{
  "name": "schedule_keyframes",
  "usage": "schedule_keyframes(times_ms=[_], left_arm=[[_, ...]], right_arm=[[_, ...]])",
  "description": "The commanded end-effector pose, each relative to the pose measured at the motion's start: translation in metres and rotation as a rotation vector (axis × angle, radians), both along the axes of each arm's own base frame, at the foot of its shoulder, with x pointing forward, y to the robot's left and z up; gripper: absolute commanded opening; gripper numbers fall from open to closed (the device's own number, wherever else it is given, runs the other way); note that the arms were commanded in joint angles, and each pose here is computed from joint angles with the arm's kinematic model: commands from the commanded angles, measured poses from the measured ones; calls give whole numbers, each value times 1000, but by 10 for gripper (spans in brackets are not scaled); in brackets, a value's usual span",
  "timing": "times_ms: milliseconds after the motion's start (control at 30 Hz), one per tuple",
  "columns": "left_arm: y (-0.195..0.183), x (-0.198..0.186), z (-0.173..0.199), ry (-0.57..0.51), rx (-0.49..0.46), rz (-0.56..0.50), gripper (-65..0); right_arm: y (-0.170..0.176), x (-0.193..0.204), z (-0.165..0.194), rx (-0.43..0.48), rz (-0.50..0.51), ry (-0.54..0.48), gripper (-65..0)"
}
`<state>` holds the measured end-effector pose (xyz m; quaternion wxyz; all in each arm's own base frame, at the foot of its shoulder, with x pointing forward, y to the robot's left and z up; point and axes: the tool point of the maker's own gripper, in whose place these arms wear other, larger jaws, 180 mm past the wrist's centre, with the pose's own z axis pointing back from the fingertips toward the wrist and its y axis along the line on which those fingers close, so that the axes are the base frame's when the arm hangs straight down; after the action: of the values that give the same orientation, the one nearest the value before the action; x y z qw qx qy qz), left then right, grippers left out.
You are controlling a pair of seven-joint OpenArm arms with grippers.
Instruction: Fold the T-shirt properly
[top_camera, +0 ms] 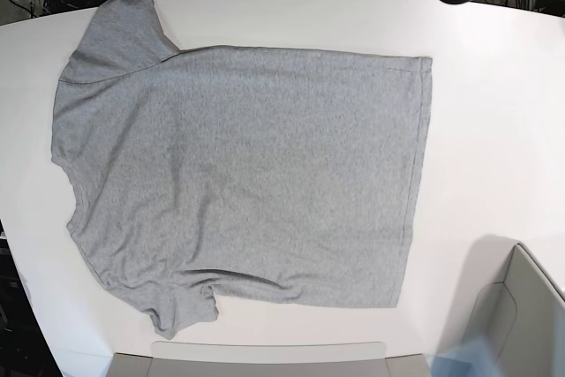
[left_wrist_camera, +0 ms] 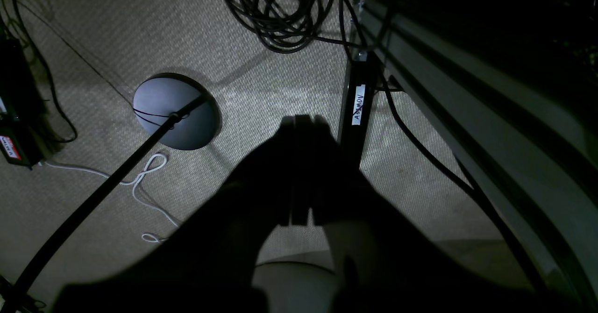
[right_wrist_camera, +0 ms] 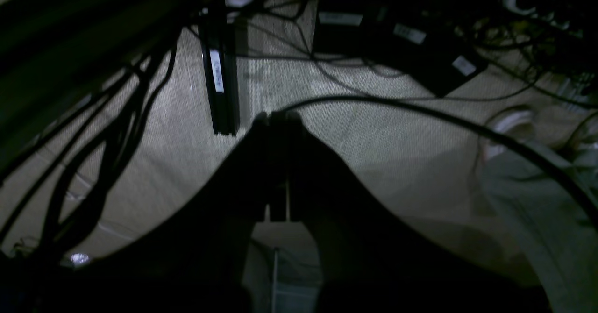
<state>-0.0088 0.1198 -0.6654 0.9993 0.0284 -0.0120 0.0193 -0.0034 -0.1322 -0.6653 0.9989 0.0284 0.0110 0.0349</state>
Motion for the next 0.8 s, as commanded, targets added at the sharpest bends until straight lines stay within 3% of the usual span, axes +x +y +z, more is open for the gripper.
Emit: schedule_keyframes(times_ms=[0,767], left_arm=[[-2,-1,0,0,-1,-3,-648],[-2,-3,0,4,-1,0,-648]], right_arm=[[0,5,0,5,2,-9,-648],[0,5,0,5,2,-9,-649]])
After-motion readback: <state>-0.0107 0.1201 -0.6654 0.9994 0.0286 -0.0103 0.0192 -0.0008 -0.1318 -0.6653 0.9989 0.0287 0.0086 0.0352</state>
